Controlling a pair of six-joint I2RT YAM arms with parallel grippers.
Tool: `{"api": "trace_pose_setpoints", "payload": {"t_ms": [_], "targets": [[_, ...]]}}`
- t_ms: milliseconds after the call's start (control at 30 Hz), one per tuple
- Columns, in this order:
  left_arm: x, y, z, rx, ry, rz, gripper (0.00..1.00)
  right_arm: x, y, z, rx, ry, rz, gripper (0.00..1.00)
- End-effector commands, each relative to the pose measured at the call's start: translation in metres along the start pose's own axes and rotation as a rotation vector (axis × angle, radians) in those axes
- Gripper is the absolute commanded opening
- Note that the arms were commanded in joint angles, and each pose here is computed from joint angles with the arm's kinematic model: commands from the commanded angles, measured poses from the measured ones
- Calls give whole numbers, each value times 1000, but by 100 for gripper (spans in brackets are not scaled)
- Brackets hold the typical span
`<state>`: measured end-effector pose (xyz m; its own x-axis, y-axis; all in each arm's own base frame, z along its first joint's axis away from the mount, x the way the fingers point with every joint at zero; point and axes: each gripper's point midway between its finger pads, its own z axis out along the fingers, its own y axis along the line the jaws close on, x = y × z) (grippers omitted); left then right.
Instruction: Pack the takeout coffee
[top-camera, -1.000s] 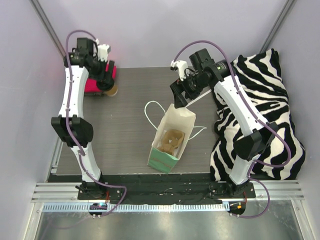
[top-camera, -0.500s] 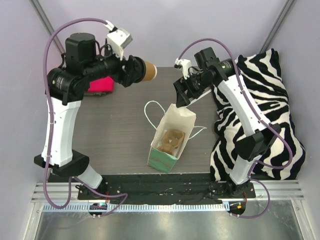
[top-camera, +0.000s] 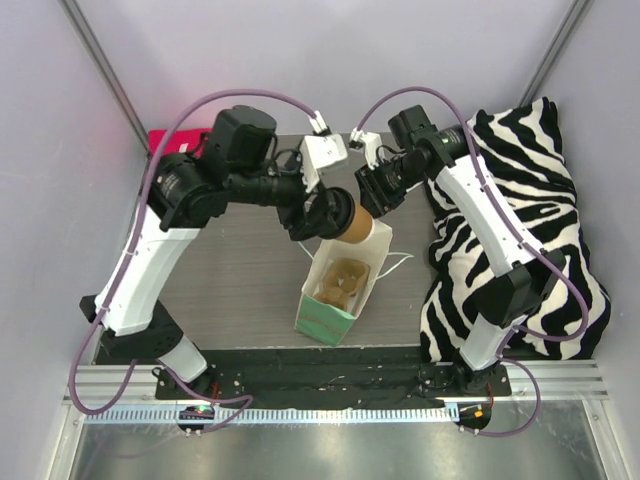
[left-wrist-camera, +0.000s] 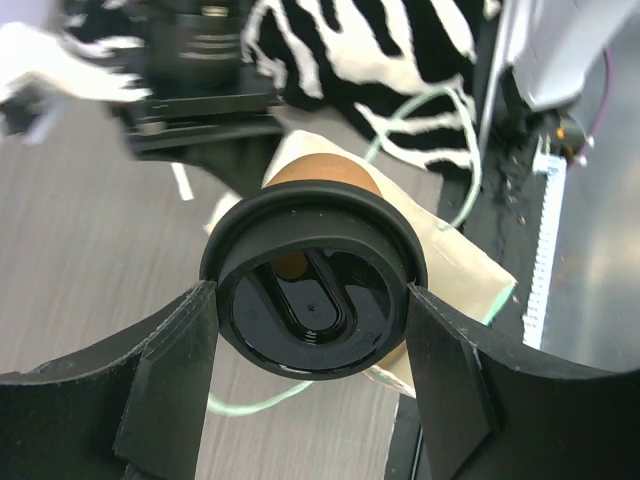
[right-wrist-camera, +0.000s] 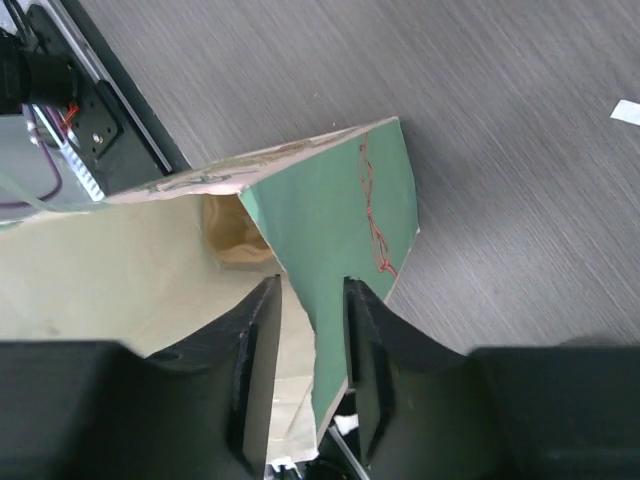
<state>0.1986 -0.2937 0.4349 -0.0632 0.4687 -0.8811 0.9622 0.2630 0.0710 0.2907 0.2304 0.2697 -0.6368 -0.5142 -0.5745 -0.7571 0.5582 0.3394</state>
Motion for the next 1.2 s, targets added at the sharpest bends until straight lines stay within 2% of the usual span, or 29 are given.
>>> {"api": "trace_pose_setpoints", "payload": {"t_ms": [0, 67, 100, 467, 567, 700, 733, 767, 900, 967, 1167], "targets": [[22, -13, 19, 47, 97, 47, 35, -9, 16, -12, -26, -75, 0, 24], [34, -15, 30, 62, 149, 65, 33, -11, 18, -12, -35, -84, 13, 13], [39, -9, 34, 42, 168, 74, 33, -13, 19, -12, -37, -90, 15, 1], [85, 9, 93, -47, 325, 132, 32, 2, 43, -12, -137, -70, 143, 4], [99, 4, 103, -15, 355, 155, 31, 7, 52, -14, -181, -55, 185, 10], [109, -5, 106, 32, 358, 189, 31, 9, 44, -23, -152, -57, 160, 29], [110, -5, 105, 34, 356, 195, 31, 8, 37, -24, -126, -60, 147, 36], [110, -6, 104, 44, 354, 205, 31, 0, 34, -30, -108, -82, 126, 48], [113, -8, 104, 66, 355, 242, 31, -20, 16, -32, -75, -98, 39, 72], [113, -8, 105, 75, 353, 253, 30, -33, 11, -31, -79, -114, -34, 78], [116, -9, 105, 88, 359, 266, 30, -47, 9, -25, -125, -137, -201, 85]]}}
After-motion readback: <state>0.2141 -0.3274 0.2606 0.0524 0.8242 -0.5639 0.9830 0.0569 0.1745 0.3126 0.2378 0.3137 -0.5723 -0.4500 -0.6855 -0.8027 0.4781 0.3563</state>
